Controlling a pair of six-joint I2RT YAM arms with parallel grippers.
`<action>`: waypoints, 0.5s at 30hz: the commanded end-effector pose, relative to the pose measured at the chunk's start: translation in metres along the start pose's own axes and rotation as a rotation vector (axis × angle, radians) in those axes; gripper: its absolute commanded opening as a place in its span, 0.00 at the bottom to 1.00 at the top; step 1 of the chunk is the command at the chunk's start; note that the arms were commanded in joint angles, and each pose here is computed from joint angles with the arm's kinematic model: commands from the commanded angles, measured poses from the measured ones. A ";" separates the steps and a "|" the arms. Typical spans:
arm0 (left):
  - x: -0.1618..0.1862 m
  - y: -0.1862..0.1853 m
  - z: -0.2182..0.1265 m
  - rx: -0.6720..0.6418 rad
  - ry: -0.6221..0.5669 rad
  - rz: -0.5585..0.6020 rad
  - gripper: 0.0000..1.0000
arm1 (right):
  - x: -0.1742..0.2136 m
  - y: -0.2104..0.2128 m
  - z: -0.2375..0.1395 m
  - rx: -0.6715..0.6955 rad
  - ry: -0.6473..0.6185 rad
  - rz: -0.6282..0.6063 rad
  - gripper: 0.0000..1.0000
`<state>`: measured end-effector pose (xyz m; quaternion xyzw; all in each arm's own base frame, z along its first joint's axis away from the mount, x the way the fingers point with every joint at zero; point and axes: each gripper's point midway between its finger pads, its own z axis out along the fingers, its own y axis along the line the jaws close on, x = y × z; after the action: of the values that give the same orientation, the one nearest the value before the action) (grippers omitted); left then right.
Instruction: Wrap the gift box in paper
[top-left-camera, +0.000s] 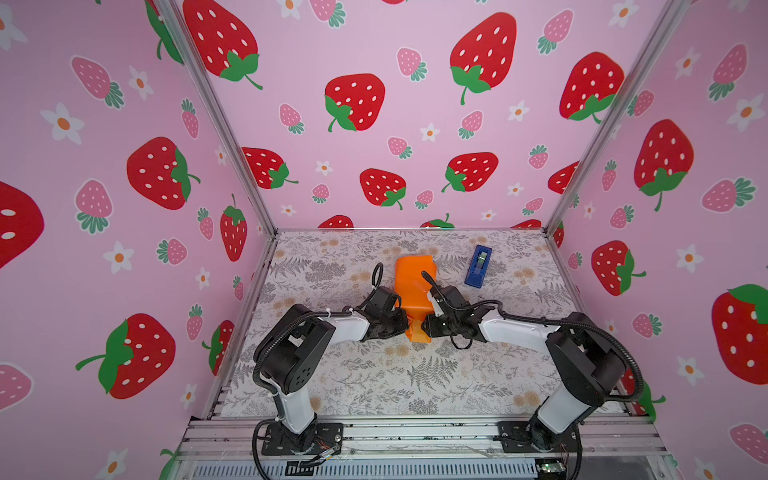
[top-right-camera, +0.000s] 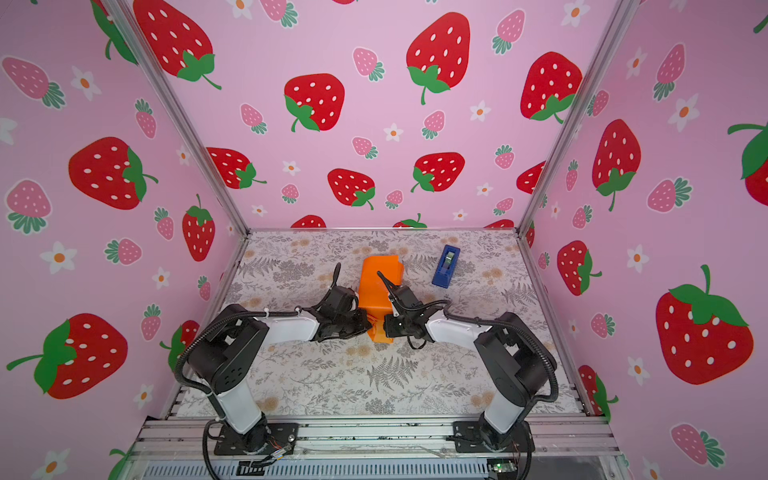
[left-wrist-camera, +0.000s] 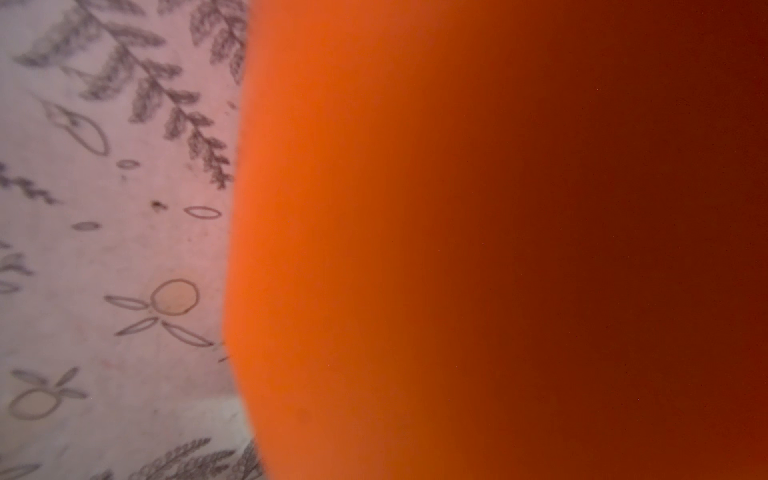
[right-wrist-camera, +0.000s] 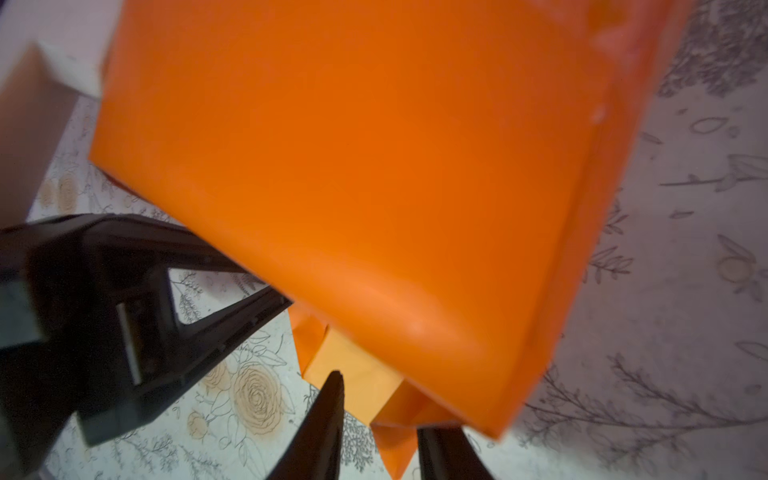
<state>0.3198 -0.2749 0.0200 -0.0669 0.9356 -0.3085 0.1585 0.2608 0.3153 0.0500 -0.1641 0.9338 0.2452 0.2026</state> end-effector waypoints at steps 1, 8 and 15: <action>0.009 0.006 0.006 -0.034 0.046 -0.015 0.00 | -0.003 0.011 0.007 -0.040 0.004 0.023 0.32; 0.010 0.006 0.007 -0.034 0.053 -0.016 0.00 | -0.011 0.008 0.018 -0.014 -0.005 0.011 0.27; 0.011 0.006 0.007 -0.033 0.058 -0.016 0.00 | -0.015 0.008 0.023 -0.010 -0.020 0.013 0.16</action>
<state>0.3206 -0.2762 0.0197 -0.0663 0.9359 -0.3088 0.1562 0.2706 0.3306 0.0400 -0.1607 0.9333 0.2530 0.1978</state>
